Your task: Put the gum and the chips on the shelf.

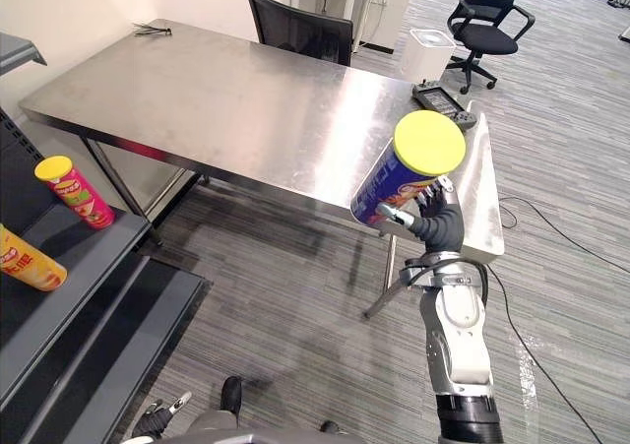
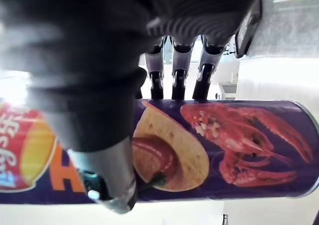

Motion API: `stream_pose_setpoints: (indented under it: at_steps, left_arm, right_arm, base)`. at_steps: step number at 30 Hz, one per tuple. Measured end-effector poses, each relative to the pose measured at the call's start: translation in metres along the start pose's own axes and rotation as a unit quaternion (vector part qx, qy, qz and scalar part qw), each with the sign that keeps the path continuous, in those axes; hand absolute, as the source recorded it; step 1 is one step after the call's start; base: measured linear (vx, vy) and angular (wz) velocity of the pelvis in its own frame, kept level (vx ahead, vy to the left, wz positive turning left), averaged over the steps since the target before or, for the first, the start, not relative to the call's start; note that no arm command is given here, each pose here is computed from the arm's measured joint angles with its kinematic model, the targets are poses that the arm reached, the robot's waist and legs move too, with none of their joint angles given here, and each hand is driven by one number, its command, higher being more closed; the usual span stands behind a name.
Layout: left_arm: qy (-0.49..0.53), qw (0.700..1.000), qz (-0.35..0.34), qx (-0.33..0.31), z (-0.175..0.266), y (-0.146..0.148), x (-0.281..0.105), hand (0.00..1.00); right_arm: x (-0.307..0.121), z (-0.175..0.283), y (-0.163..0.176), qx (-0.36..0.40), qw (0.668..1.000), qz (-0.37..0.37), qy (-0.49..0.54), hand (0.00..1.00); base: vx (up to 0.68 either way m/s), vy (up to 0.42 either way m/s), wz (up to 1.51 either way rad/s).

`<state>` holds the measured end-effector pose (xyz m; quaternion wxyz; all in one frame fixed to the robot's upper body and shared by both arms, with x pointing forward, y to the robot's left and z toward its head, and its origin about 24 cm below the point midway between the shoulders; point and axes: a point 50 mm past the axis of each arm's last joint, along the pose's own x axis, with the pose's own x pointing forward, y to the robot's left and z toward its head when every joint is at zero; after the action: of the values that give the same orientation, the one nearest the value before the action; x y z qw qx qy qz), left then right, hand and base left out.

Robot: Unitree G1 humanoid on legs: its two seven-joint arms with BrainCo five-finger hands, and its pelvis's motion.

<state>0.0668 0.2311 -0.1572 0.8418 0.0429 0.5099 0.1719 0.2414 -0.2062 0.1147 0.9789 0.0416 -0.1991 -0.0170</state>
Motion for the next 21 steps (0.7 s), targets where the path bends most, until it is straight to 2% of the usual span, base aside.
stream_pose_setpoints:
  at_steps: [7,14,16,21]
  left_arm:
    - [0.001,1.000,0.000,0.002,-0.001,0.001,0.000,0.00]
    - [-0.028,0.999,-0.004,-0.030,0.016,-0.008,0.002,0.00]
    - [-0.039,0.998,0.009,-0.042,0.026,0.000,0.005,0.00]
    - [-0.012,0.997,0.015,-0.081,0.010,-0.006,0.001,0.00]
  right_arm:
    - [-0.011,-0.006,0.005,0.015,1.000,-0.003,0.015,1.00]
    - [0.017,0.002,0.044,0.042,0.996,0.078,-0.019,1.00]
    - [0.030,0.008,0.039,0.038,0.997,0.061,-0.038,1.00]
    - [0.031,0.013,0.015,0.021,0.998,-0.013,-0.050,1.00]
  base:
    - [-0.02,-0.017,0.15]
    - [-0.22,-0.139,0.72]
    - [-0.22,-0.186,1.57]
    - [-0.14,-0.115,1.54]
